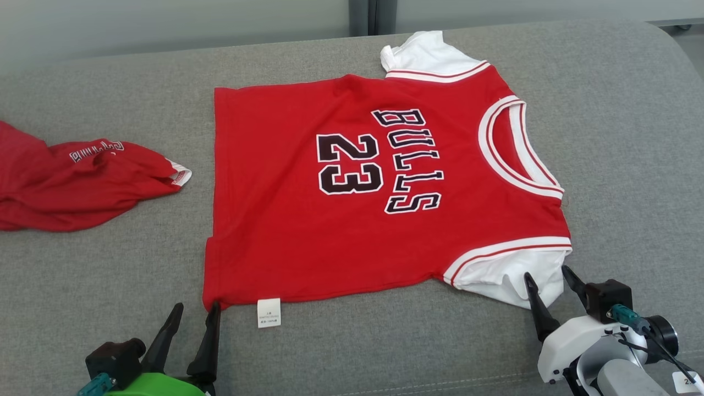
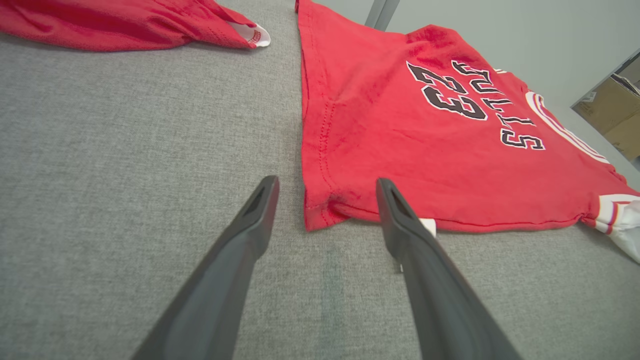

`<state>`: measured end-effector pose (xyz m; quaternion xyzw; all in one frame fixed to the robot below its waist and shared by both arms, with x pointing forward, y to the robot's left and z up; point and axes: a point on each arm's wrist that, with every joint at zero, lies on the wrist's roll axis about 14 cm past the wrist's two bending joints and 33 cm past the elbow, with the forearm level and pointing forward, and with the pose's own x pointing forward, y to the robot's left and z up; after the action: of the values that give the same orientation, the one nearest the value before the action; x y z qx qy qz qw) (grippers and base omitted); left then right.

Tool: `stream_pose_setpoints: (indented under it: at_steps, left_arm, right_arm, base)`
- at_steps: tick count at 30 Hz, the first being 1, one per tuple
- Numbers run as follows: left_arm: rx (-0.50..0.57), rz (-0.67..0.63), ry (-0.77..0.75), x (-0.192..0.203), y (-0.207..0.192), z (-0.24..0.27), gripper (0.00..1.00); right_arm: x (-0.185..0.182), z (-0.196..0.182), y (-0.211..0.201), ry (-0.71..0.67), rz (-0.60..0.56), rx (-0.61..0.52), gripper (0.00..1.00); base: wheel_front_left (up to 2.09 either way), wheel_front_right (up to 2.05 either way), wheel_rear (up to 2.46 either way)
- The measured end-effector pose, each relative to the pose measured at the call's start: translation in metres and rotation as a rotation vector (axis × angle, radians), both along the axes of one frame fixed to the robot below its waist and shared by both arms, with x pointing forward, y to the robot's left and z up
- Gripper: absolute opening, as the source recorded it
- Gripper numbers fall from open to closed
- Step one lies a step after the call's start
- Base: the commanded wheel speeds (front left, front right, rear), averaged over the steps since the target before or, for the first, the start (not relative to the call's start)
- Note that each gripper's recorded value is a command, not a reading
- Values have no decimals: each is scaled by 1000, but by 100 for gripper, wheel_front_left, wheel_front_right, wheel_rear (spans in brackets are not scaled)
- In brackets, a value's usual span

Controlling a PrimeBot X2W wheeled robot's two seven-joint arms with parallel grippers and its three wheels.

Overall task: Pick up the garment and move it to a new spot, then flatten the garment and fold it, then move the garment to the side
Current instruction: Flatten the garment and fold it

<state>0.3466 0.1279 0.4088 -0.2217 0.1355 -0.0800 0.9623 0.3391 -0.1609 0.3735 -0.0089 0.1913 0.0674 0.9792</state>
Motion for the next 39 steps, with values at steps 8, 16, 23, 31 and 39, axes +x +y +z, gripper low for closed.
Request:
stream_pose_setpoints:
  at_steps: [8, 16, 23, 31, 39]
  left_arm:
    - [6, -3, 30, -3, 0, -9, 100]
    - [-1, -46, 49, -1, -11, -13, 100]
    - [2, -66, 98, -4, -14, -23, 100]
    - [2, -63, 119, -3, -12, -29, 100]
    - [-10, -71, 121, 5, -17, -29, 100]
  right_arm:
    - [3, -4, -1, 13, -6, 0, 100]
    - [10, -2, 3, 5, 1, 16, 49]
    - [7, -6, 3, 22, 3, 16, 36]
    - [2, -8, -2, 31, -9, 18, 3]
    - [1, -8, -3, 32, -13, 23, 0]
  base:
    - [0, 0, 0]
    - [0, 0, 0]
    - [0, 0, 0]
    - [0, 0, 0]
    - [0, 0, 0]
